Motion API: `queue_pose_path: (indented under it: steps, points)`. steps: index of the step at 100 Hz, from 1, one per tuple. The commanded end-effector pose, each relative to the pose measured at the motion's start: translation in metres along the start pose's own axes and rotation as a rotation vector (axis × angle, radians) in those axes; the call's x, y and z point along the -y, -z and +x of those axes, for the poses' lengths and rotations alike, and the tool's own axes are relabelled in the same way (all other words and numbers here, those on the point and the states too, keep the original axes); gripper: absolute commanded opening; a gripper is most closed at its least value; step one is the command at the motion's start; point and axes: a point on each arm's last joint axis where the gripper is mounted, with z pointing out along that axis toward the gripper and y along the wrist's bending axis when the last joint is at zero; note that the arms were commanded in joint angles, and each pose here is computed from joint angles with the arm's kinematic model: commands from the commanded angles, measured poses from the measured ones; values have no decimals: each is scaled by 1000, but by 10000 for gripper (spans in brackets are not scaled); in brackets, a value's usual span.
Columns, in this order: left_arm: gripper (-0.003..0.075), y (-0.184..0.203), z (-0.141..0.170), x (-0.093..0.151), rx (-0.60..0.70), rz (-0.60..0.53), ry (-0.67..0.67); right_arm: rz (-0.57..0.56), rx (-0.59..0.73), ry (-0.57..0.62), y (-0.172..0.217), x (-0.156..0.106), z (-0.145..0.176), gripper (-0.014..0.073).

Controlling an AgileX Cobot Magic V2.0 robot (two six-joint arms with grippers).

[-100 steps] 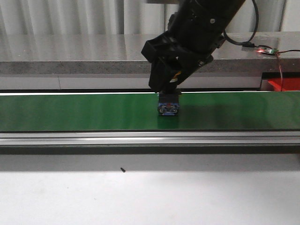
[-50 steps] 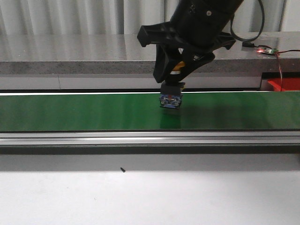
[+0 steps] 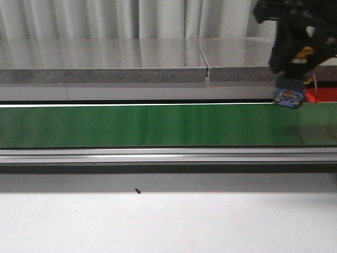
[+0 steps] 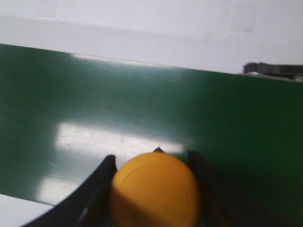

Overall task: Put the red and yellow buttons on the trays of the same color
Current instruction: 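Carry the yellow button into the yellow tray and release it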

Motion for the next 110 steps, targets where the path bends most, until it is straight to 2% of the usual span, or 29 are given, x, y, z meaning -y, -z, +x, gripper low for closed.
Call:
queue_pose_path:
  steps: [1,27,57,88,110]
  points:
    - [-18,4,-12,1,82,3,2,39,119,-42,26,21,-4,104]
    - [-19,4,-12,1,82,3,2,193,153,-204,51,79,19,104]
    - [-18,4,-12,1,82,3,2,344,105,-352,64,124,45,104]
    - [-18,4,-12,1,82,3,2,482,200,-483,64,170,69,104]
    - [-18,4,-12,1,82,3,2,524,162,-548,42,198,80,104]
